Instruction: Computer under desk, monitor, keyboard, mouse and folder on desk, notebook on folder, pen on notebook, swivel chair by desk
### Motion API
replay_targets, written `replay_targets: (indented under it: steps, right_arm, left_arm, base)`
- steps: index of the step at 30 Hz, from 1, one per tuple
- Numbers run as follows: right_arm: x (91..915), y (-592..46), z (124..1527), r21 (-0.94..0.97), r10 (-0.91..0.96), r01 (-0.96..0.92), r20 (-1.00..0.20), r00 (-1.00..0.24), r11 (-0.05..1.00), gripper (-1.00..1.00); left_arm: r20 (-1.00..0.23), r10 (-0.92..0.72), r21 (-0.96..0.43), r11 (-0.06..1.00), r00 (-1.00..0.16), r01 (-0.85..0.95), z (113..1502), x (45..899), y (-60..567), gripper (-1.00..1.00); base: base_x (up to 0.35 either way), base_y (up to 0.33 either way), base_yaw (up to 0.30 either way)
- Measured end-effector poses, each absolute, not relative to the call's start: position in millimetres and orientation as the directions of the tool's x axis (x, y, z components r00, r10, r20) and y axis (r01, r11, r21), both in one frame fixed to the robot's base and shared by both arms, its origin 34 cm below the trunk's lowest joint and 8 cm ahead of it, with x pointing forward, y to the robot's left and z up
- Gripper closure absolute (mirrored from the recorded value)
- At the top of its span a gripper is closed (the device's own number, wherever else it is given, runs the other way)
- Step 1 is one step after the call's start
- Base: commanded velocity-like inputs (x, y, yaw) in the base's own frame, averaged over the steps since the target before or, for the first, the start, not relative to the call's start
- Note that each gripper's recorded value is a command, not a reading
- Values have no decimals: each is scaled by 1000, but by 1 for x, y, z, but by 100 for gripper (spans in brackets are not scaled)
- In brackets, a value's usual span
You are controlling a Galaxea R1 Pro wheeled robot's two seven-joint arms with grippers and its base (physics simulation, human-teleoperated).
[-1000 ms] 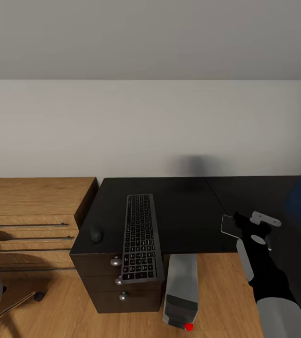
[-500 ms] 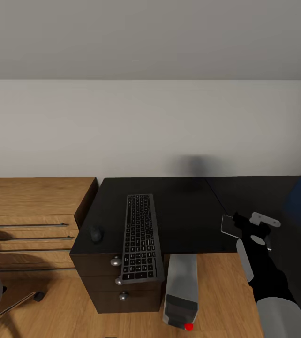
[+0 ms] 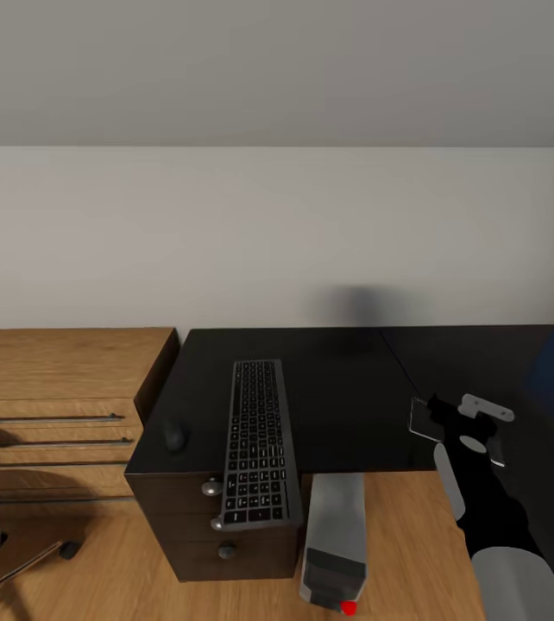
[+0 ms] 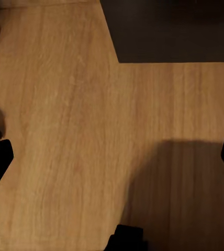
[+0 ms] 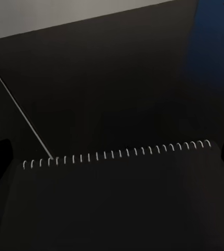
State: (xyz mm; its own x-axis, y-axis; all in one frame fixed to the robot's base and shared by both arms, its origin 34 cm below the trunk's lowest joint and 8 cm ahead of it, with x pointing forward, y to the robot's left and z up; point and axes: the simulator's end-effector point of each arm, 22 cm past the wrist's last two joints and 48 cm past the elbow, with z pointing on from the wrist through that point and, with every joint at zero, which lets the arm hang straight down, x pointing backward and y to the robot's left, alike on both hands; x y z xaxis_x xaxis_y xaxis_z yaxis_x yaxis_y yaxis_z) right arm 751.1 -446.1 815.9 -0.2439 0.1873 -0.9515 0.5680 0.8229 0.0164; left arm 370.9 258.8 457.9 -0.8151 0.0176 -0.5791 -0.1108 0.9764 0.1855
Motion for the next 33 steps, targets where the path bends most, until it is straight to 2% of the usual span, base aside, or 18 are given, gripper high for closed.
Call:
replay_targets:
  steps: [13, 28, 33]
  right_arm:
    - [730, -479, 752, -76, 179, 586, -914, -365, 807, -100]
    - [744, -504, 741, -85, 159, 547, -910, -384, 833, -100]
    - [744, -504, 741, -83, 161, 547, -909, -384, 833, -100]
  left_arm:
    - [-576, 20, 189, 976, -817, -110, 457, 370, 261, -100]
    - [-569, 22, 195, 975, -822, -109, 456, 366, 263, -100]
    - [-562, 25, 198, 975, -827, -105, 454, 362, 263, -100]
  base:
    - [143, 0, 0]
    - [43, 0, 0]
    - [200, 0, 0]
